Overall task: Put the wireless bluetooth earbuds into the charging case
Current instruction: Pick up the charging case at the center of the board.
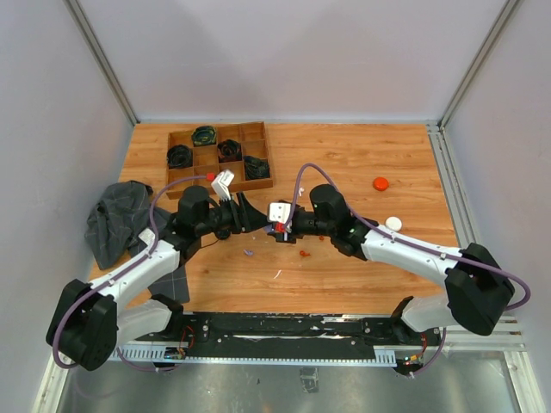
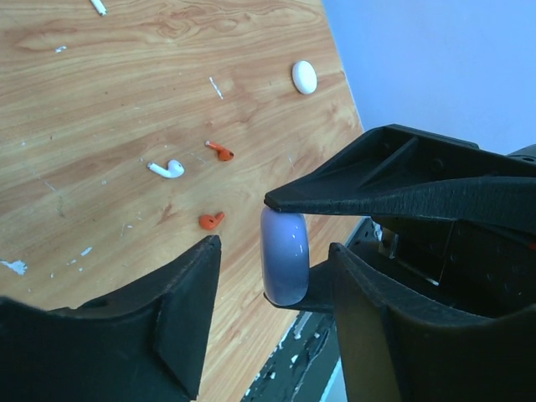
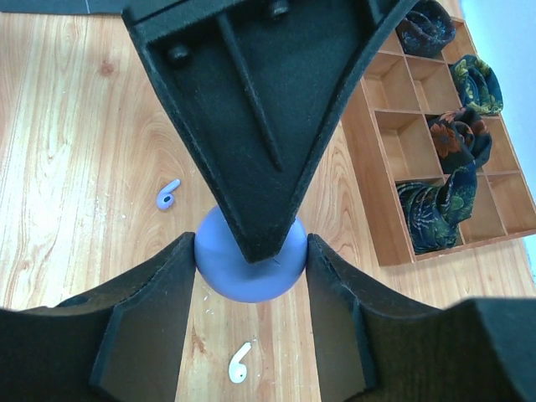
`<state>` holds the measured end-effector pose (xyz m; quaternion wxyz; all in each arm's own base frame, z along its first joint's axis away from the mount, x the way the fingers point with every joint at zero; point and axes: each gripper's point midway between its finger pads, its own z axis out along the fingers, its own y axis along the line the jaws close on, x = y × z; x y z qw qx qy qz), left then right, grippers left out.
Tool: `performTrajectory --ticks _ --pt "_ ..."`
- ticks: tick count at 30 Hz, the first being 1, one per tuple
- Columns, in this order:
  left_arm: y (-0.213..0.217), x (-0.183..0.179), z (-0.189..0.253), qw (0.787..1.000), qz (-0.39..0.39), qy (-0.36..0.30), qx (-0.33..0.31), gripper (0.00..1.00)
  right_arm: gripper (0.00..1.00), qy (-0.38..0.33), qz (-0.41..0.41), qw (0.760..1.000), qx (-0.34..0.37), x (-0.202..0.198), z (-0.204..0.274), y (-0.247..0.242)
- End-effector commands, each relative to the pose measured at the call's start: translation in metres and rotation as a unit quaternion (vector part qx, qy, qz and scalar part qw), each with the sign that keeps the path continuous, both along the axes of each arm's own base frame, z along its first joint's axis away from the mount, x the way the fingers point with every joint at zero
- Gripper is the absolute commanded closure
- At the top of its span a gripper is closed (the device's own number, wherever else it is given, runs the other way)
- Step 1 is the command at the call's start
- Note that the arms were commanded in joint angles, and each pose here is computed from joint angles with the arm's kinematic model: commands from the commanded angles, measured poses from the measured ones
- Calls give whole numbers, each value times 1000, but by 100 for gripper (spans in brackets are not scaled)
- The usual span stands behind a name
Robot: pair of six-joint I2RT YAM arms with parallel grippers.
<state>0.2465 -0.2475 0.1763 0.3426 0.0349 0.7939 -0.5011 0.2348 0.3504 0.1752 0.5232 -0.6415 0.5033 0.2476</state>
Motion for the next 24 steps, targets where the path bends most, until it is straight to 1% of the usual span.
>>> performTrajectory --ticks 1,2,5,8,9,12,13,15,16,21,24 --pt "-6 4 17 1000 -8 -24 -13 47 69 -26 25 999 7 -4 14 12" --pt "-6 4 16 1000 -6 -24 -12 50 68 -27 26 999 6 -4 14 12" --pt "-5 5 17 1000 -1 -27 -11 64 66 -30 21 999 3 -2 13 12" --pt "-3 6 19 999 10 -32 -12 79 56 -30 12 999 -2 0 14 10" --pt "-2 6 21 999 16 -34 -13 84 51 -32 9 999 0 0 16 9" --pt "4 9 24 998 44 -34 -17 96 41 -38 -5 999 9 1 20 5" --pt "7 11 24 998 60 -31 -20 99 35 -41 -11 999 15 2 24 4" --pt "13 14 24 995 91 -29 -25 100 24 -45 -22 998 23 2 27 0" --pt "15 15 25 994 105 -27 -29 100 22 -47 -25 998 26 1 29 -2" --pt "24 20 28 984 171 -10 -46 100 15 -76 -53 995 34 -1 31 -6" --pt "28 25 29 976 214 21 -44 100 15 -99 -73 991 52 1 33 -6"
